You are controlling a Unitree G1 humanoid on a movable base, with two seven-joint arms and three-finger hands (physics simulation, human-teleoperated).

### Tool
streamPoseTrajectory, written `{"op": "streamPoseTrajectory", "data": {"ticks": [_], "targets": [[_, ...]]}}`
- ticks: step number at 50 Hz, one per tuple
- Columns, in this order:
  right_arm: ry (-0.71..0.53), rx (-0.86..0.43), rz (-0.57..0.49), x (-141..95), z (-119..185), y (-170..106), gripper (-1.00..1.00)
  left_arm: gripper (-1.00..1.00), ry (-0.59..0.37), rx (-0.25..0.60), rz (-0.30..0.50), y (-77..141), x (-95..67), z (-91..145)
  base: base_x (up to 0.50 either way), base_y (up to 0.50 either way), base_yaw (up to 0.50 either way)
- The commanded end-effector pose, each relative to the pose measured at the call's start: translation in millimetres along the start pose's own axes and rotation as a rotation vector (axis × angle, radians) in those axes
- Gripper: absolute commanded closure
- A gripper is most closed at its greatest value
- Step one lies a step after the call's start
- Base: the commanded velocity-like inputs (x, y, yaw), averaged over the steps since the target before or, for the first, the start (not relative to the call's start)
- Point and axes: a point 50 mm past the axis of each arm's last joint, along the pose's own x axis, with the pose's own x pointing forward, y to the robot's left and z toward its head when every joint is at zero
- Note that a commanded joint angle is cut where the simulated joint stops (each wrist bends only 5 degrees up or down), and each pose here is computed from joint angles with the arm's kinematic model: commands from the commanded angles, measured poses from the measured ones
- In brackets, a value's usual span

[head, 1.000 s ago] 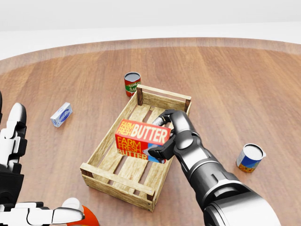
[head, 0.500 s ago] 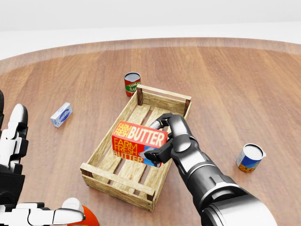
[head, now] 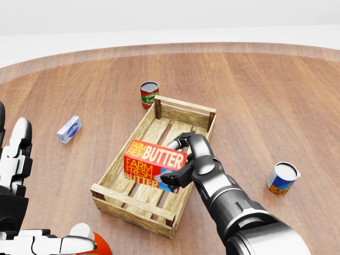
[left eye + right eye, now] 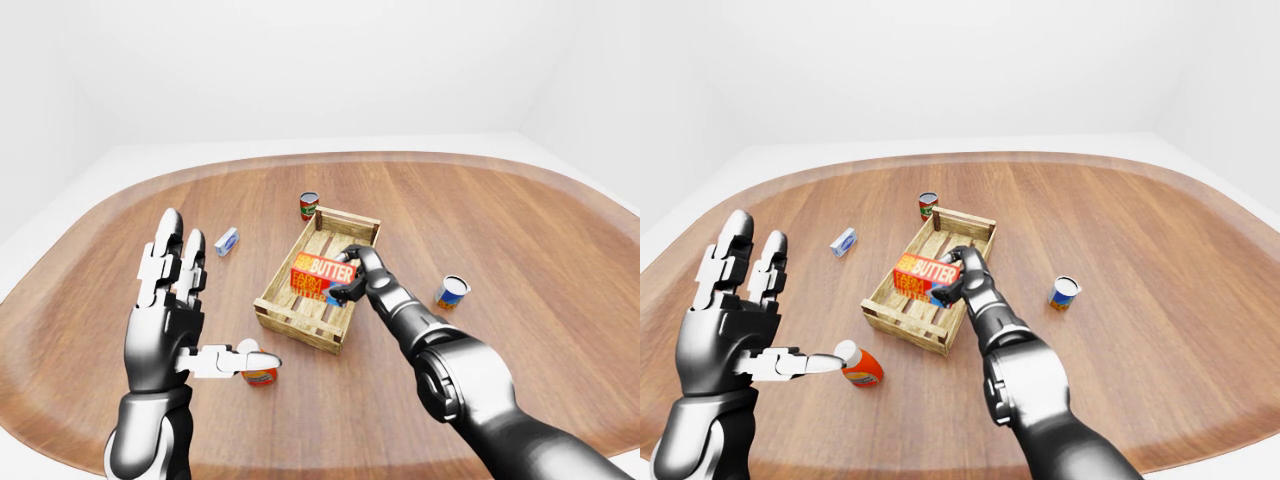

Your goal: Pick up the butter and put it in the tray.

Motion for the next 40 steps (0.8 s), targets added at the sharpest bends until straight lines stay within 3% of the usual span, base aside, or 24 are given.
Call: {"op": "streamPoseTrajectory", "data": {"ticks": [1, 8, 9, 10, 11, 40], "targets": [[-0.024, 0.046, -0.018, 0.4, 8.8, -4.5, 1.0, -1.0, -0.003, 0.0, 0.001, 0.4, -0.1, 0.7, 0.0, 0.0, 0.0], [-0.027, 0.045, -0.018, 0.3, 10.0, -4.0, 1.0, -1.0, -0.006, 0.0, 0.0, 0.6, -0.2, 1.4, 0.0, 0.0, 0.0], [-0.026, 0.046, -0.016, 0.3, 9.6, -3.8, 0.84, -1.0, -0.006, 0.0, 0.0, 0.7, -0.2, 1.5, 0.0, 0.0, 0.0], [-0.025, 0.04, -0.012, 0.2, 8.6, -2.9, -0.65, -1.0, -0.009, 0.0, 0.0, 0.8, -0.1, 1.9, 0.0, 0.0, 0.0], [-0.023, 0.044, -0.01, 0.2, 8.3, -2.7, -1.0, -1.0, -0.007, 0.0, 0.0, 0.8, -0.1, 1.6, 0.0, 0.0, 0.0], [-0.021, 0.039, 0.005, -0.2, 6.7, 0.6, -1.0, -1.0, -0.013, 0.001, -0.003, 0.8, -0.4, 3.2, 0.0, 0.0, 0.0]]}}
